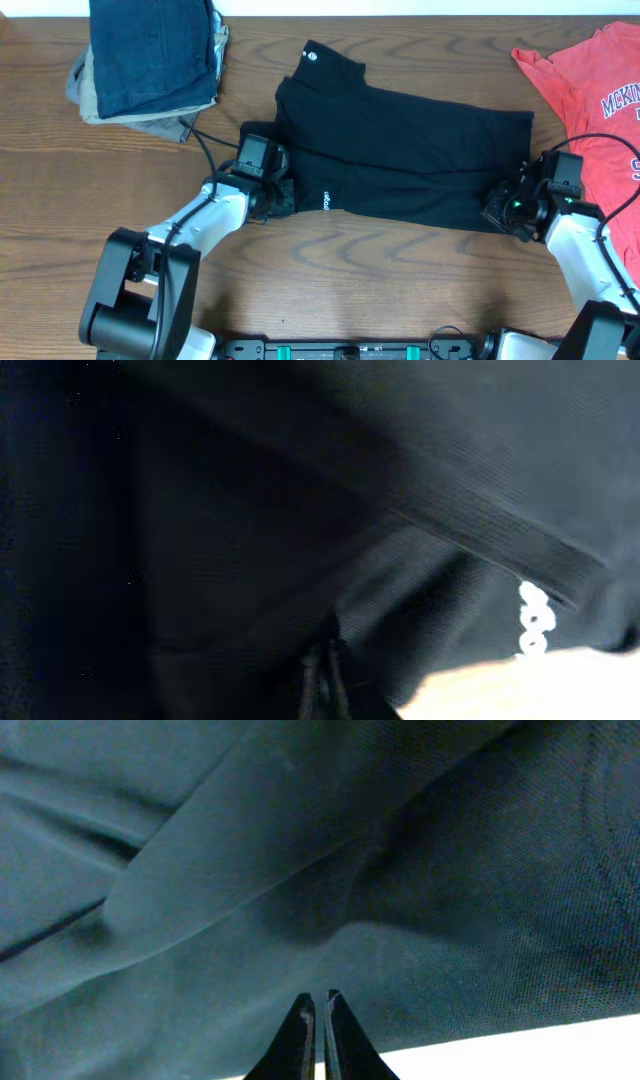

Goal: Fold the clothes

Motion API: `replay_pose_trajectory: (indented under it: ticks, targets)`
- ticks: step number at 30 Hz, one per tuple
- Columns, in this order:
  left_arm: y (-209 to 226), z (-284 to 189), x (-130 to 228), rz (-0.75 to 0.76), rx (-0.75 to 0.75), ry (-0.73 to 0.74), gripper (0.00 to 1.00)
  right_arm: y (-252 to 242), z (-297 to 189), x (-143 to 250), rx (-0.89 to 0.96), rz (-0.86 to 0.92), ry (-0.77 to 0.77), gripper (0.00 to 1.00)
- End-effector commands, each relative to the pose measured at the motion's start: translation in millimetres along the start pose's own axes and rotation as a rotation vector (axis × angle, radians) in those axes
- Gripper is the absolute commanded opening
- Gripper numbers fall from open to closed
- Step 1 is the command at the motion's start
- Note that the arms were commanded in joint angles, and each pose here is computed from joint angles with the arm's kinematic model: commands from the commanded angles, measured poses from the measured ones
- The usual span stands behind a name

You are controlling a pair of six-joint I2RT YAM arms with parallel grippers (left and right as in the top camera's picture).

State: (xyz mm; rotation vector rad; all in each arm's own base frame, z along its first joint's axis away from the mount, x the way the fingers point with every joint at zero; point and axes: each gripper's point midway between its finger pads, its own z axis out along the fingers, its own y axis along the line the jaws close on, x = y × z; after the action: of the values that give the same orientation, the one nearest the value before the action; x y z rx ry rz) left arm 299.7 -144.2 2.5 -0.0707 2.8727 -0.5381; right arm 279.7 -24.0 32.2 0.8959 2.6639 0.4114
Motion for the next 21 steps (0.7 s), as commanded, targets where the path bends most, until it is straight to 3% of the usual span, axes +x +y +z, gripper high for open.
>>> replay_pose_trajectory:
  ticks: [1, 8, 13, 21]
  targets:
    - [13, -4, -10, -0.060, -0.030, -0.025, 0.06, -7, 9, 7, 0.028, 0.048, 0.018, 0.04]
    - [43, -11, 0, -0.212, -0.083, 0.029, 0.06, -33, 24, 13, 0.152, 0.150, 0.041, 0.01]
    - [77, -19, 12, -0.332, -0.205, 0.059, 0.06, -44, 26, 12, 0.187, 0.182, 0.046, 0.01]
    - [81, -36, 28, -0.407, -0.230, 0.102, 0.06, -60, 16, 8, 0.222, 0.248, 0.056, 0.01]
